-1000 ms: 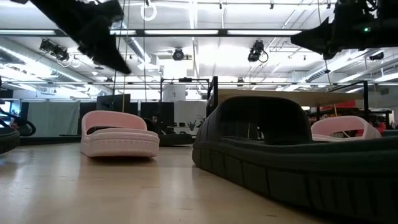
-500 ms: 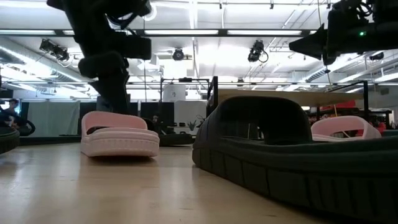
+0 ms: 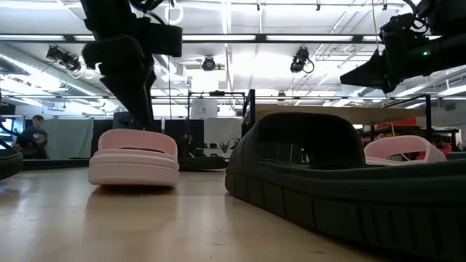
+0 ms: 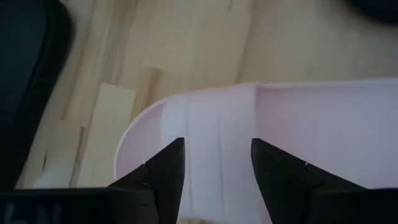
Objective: Pick and place slides into the shelf
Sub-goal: Put the left pink slide on the shelf
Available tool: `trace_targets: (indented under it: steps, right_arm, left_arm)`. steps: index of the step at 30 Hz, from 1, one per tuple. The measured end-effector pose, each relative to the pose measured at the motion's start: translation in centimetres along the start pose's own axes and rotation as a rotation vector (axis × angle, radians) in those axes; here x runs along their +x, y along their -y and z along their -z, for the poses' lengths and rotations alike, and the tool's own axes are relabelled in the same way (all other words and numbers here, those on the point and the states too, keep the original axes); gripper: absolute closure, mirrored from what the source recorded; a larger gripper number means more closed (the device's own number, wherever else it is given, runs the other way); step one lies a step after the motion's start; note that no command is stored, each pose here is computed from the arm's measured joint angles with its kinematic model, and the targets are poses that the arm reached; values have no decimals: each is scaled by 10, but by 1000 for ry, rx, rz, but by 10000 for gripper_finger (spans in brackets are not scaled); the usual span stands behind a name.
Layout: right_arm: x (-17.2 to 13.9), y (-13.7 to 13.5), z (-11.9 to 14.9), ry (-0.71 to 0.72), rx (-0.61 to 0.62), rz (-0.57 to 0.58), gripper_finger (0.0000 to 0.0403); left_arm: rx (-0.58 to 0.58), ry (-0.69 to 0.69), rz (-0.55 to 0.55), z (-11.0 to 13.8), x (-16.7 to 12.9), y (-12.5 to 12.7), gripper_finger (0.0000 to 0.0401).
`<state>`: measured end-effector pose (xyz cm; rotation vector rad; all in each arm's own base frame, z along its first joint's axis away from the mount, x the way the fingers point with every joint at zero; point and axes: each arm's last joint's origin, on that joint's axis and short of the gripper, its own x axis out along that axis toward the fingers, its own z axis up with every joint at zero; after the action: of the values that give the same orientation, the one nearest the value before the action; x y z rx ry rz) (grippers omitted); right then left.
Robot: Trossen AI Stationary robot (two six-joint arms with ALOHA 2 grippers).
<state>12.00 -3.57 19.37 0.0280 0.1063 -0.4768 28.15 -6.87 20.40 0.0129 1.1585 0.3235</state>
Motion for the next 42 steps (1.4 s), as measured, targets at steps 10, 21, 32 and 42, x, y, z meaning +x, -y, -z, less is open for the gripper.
trace_targets:
  steps: [10,21,32,42]
  right_arm:
    - [0,0,5,-47,64,4,308]
    - [-3,-2,25,-275,202,-65,308]
    - [-6,-1,40,-436,312,-15,308]
    - [-6,-1,40,-440,392,2,308]
  left_arm:
    - [50,12,10,6,-5,13,214]
    - [197,-65,-134,12,22,19,187]
    - [196,-73,-184,12,31,20,271]
    - [353,35,-387,-36,-28,19,373]
